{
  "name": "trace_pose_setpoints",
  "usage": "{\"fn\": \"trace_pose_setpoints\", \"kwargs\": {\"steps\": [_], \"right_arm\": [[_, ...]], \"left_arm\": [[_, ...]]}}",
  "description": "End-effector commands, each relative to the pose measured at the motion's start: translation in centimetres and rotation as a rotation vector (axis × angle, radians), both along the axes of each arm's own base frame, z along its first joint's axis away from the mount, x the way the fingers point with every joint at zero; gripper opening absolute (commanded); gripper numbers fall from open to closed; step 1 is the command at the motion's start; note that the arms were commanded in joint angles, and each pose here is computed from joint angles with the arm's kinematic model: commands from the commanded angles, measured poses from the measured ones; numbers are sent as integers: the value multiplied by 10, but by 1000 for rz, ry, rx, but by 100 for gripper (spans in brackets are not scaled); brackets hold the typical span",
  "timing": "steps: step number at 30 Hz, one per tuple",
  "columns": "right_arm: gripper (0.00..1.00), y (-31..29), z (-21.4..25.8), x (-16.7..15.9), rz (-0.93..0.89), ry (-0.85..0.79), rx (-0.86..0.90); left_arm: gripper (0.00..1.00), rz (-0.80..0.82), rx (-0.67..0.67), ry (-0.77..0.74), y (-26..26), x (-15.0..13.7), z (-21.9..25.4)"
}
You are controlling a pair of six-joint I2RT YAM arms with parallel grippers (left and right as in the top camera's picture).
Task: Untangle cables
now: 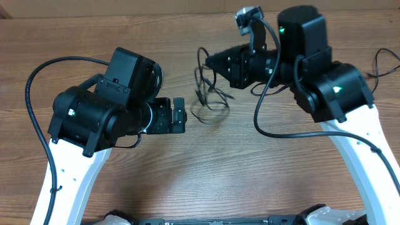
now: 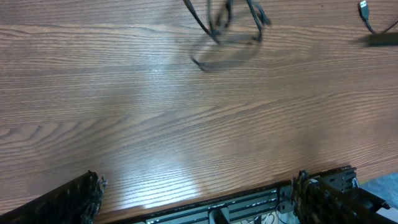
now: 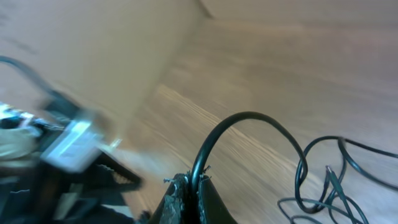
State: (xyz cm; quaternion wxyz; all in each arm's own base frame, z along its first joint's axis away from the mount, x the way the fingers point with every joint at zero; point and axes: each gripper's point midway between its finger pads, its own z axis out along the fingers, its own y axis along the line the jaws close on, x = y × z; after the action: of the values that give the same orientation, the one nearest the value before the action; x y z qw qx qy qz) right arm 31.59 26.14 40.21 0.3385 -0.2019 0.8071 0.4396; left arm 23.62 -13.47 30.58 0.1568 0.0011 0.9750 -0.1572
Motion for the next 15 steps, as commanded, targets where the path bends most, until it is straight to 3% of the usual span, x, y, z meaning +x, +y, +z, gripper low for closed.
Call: {"fn": "trace_pose_setpoints", "kwargs": {"steps": [1,4,9,12,15], "right_arm": [[4,-6,63,-30,79,-145,113],[4,-11,65,-22,26,-169,96],[4,-35,6,13,-208,-29,-96],[4,-30,-4,11,-203,66,-72],[4,-14,22,-3,-69,32,37]], "left_arm": [[100,10,7,6,0,-1,-2],[100,10,7,6,0,-1,-2],[100,10,6,4,0,0,-1],[100,10,5,1,0,0,-1],[99,10,5,2,0,0,-1]]}}
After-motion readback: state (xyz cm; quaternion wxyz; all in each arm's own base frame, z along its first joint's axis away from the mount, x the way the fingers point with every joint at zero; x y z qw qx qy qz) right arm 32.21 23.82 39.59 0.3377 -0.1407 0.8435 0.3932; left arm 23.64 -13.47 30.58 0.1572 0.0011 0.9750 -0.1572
